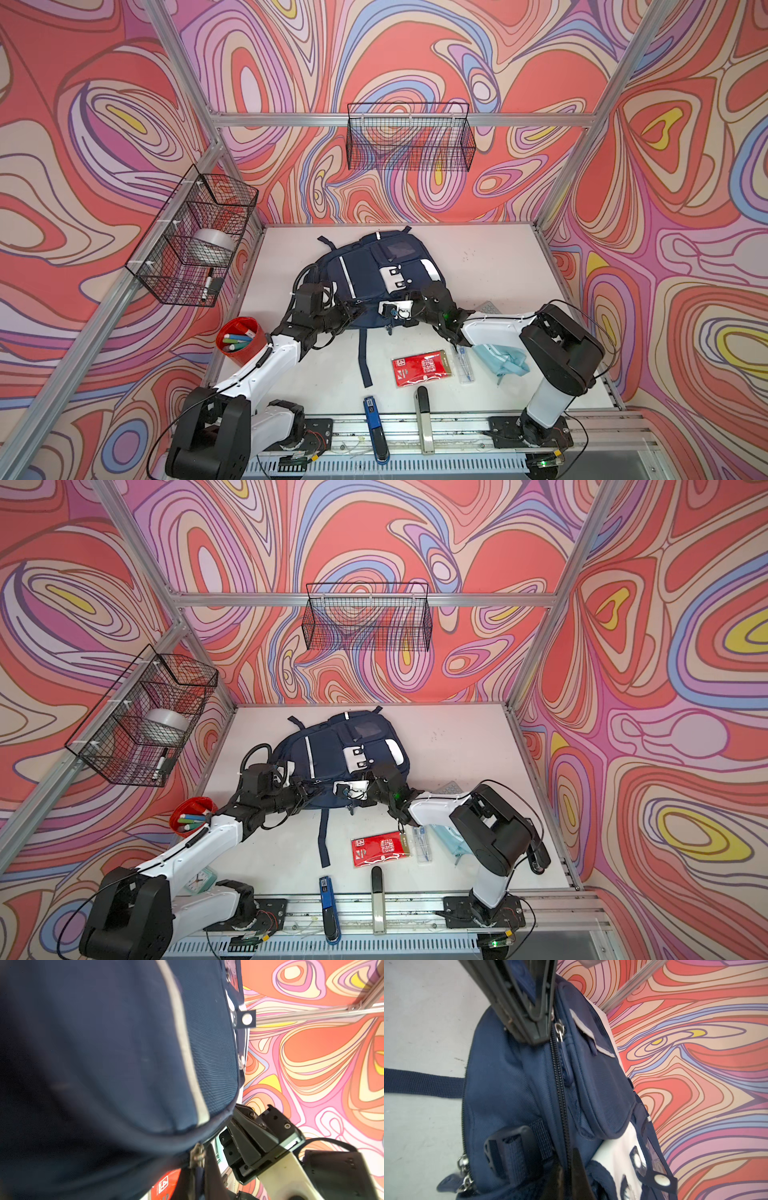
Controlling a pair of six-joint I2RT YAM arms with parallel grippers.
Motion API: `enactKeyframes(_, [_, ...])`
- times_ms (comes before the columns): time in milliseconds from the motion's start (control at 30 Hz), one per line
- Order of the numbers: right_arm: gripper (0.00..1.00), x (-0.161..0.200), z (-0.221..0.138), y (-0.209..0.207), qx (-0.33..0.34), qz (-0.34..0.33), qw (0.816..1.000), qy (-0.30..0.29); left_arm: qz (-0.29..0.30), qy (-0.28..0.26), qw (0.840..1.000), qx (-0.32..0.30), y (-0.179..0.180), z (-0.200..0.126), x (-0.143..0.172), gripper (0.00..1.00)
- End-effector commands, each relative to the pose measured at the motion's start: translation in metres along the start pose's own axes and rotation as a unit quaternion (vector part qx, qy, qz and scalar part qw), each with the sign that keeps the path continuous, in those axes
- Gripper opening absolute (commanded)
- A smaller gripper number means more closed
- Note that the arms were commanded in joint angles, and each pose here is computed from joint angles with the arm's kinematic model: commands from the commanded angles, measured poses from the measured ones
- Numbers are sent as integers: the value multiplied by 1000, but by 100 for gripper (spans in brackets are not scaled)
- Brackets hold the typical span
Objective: Pack books, pencil case, and school supplies into a backpack
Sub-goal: Unzip the student bag at the center of the table.
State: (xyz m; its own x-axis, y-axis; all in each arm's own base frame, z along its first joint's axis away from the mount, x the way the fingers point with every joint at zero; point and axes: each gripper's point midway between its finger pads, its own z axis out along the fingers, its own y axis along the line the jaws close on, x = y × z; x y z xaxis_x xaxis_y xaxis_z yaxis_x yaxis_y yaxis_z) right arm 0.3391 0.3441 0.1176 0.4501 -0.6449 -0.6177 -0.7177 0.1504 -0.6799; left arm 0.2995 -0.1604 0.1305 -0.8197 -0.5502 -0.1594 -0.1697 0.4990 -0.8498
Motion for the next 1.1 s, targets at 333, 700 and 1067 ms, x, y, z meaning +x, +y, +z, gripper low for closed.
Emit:
enactKeyframes(333, [0, 96, -31, -49, 45, 41, 992, 114, -28, -106, 993, -39, 24, -8, -51, 0])
enactKeyframes(700, [40, 139, -6, -81, 92, 30, 986, 136, -31, -63, 997, -28, 9, 6, 7, 0])
enactKeyframes(1067, [54, 5, -19, -24, 16, 28, 998, 48, -28, -38, 999, 2, -10, 33, 16, 0])
